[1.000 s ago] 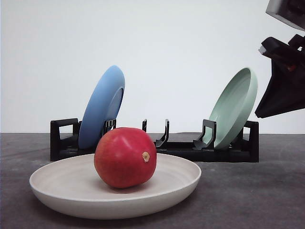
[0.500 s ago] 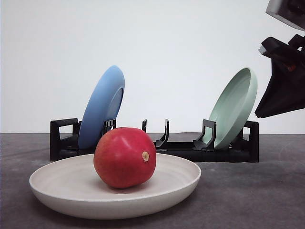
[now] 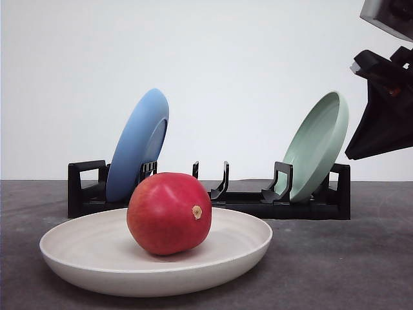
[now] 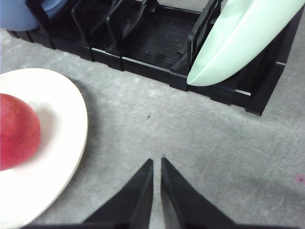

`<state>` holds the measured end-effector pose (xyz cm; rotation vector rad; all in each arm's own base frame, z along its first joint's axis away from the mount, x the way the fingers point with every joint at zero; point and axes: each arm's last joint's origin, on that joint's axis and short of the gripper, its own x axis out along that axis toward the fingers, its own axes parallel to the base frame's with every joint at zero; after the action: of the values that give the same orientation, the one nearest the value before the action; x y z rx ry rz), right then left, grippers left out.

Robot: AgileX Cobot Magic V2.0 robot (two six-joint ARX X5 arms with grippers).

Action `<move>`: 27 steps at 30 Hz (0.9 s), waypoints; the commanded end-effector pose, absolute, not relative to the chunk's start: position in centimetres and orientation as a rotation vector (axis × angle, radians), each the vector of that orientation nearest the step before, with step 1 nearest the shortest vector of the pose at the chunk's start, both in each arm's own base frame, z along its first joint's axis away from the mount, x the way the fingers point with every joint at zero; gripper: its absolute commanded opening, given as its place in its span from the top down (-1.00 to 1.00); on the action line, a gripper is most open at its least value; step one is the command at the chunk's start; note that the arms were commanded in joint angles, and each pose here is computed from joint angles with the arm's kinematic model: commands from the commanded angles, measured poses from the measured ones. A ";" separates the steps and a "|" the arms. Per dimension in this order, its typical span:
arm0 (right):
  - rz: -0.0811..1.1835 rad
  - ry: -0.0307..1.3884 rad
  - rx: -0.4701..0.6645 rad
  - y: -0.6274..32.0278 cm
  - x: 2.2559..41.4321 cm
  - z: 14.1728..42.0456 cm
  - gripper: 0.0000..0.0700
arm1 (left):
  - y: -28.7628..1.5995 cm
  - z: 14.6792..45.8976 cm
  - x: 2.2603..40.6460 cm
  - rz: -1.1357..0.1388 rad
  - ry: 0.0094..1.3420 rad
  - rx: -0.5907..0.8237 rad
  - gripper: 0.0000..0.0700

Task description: Place pomegranate in white plate

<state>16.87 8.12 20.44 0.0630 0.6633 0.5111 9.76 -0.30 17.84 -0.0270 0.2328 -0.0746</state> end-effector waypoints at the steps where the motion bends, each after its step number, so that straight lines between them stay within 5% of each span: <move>1: 0.519 0.657 0.056 8.3 17.0 20.5 0.94 | -0.2 17.5 9.7 -0.054 0.211 -0.036 0.92; 10: 0.519 0.657 0.056 8.3 17.0 20.5 0.94 | 0.0 15.0 9.5 0.004 0.179 -0.029 0.93; 27: 0.519 0.657 0.056 8.3 17.0 20.5 0.94 | 0.0 14.9 9.6 0.006 0.179 -0.004 0.93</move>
<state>16.87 8.12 20.45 0.0632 0.6629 0.5115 9.52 -0.05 15.30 -0.0143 0.1673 0.0009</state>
